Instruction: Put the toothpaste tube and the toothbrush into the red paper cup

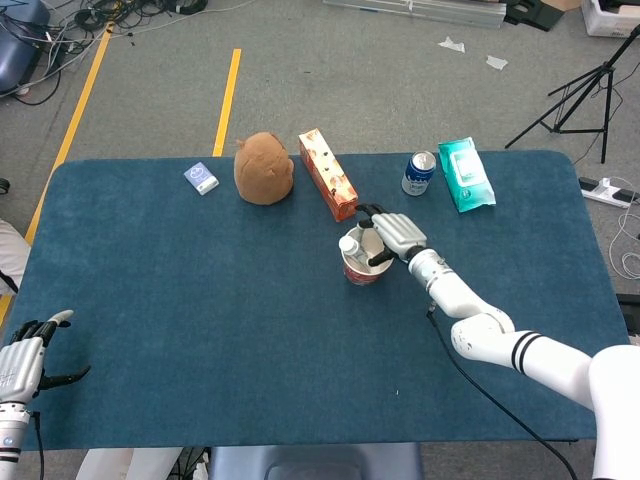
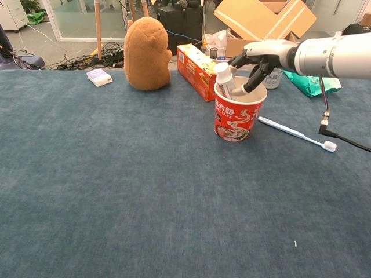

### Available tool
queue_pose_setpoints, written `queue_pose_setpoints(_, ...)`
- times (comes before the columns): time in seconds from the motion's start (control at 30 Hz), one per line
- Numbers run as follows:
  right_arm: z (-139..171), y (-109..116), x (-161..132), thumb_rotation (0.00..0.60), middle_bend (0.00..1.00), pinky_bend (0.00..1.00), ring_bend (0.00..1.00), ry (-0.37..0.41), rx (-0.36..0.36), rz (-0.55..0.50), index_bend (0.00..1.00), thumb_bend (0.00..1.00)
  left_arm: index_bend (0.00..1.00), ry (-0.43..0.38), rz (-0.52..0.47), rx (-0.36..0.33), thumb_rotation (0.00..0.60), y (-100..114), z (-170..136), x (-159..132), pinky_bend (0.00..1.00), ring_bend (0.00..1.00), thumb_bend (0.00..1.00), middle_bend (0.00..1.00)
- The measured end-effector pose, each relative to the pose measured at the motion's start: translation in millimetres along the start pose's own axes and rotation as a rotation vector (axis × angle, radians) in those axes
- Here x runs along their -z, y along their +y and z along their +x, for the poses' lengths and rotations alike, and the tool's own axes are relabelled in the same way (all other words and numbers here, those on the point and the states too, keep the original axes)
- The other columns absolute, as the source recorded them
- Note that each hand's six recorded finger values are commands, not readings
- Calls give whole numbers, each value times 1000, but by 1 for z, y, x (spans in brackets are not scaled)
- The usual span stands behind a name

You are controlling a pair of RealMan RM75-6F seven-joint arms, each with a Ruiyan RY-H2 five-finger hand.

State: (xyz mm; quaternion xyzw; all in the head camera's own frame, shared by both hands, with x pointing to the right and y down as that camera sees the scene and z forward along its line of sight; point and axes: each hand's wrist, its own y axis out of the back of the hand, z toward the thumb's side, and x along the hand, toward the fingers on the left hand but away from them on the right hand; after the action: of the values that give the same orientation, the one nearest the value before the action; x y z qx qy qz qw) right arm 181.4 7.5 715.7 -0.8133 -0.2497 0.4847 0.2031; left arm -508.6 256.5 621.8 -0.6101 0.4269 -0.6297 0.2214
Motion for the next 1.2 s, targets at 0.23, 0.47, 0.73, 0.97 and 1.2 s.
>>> queue_pose_setpoints(0.23, 0, -1, 2, 600, 97, 323, 0, -3, -6, -2, 619, 196, 168, -2, 1, -1, 600, 0, 0, -1, 125, 217, 25, 292)
queue_pose_setpoints(0.47, 0, -2, 3, 600, 93, 323, 0, -5, -9, -4, 563, 174, 168, -2, 2, -1, 600, 0, 0, -1, 125, 217, 27, 292)
queue_pose_setpoints(0.73, 1, -1, 4, 600, 92, 323, 0, -5, -7, -9, 529, 168, 168, -4, 3, -2, 600, 1, 1, -1, 125, 217, 25, 292)
queue_pose_setpoints(0.97, 3, 2, 6, 600, 91, 322, 0, -4, 0, -10, 510, 167, 168, -8, 7, -2, 600, 1, 1, -3, 125, 217, 25, 292)
queue_pose_setpoints(1.2, 3, 0, 6, 600, 90, 321, 0, -4, -7, -9, 459, 156, 168, -9, 9, -2, 600, 1, 1, -4, 125, 217, 27, 292)
